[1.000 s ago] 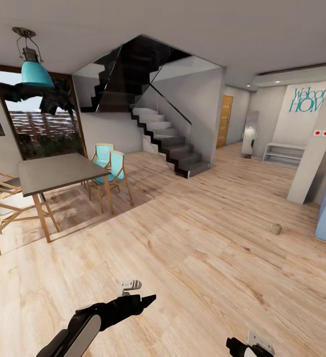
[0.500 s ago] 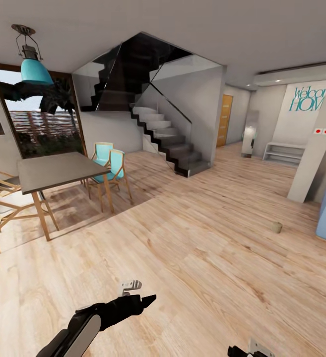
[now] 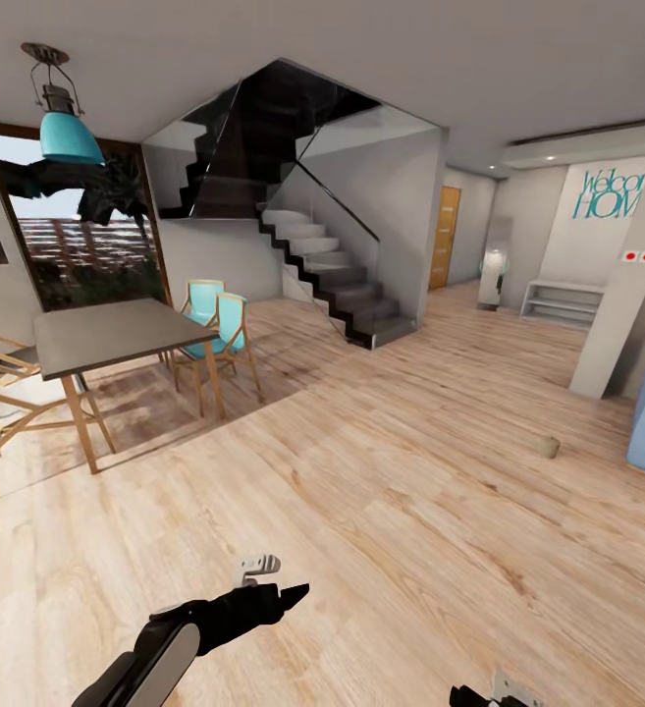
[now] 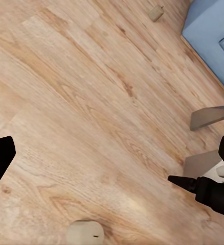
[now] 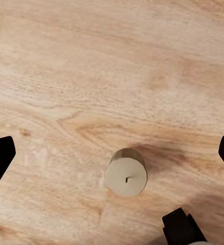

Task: Place each of the two pumpkins and all three candles from the living room inside a cabinet in the living room (use any cabinet), then make sure every cabinet is closed, and position the cauldron so it is next to a table in the living room.

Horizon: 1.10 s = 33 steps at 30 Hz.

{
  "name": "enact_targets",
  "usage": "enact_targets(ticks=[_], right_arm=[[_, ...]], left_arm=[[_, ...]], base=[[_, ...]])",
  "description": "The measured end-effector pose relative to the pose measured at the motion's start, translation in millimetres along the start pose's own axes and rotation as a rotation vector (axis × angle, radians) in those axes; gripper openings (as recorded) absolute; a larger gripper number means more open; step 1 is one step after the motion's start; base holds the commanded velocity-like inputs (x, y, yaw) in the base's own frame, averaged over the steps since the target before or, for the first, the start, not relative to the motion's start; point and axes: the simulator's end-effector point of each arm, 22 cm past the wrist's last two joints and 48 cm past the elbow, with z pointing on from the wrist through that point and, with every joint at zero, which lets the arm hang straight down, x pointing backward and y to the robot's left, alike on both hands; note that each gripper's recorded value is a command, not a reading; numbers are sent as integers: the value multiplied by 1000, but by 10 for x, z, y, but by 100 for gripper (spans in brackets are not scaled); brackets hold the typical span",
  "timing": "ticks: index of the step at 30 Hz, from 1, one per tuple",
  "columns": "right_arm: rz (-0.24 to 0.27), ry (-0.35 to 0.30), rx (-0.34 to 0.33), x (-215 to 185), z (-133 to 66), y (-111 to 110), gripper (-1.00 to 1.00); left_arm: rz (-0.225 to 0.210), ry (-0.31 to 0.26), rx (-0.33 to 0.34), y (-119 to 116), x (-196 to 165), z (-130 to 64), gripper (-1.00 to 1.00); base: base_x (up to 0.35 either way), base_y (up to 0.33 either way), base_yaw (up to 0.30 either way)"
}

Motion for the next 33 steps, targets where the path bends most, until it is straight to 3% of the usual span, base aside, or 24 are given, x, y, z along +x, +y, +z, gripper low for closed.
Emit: enact_targets(ticks=[33], right_arm=[[-4, -2, -5, 293, 548, -63, 100]], left_arm=[[-15, 22, 2, 362, 585, 265, 100]], base=[[0, 0, 0]])
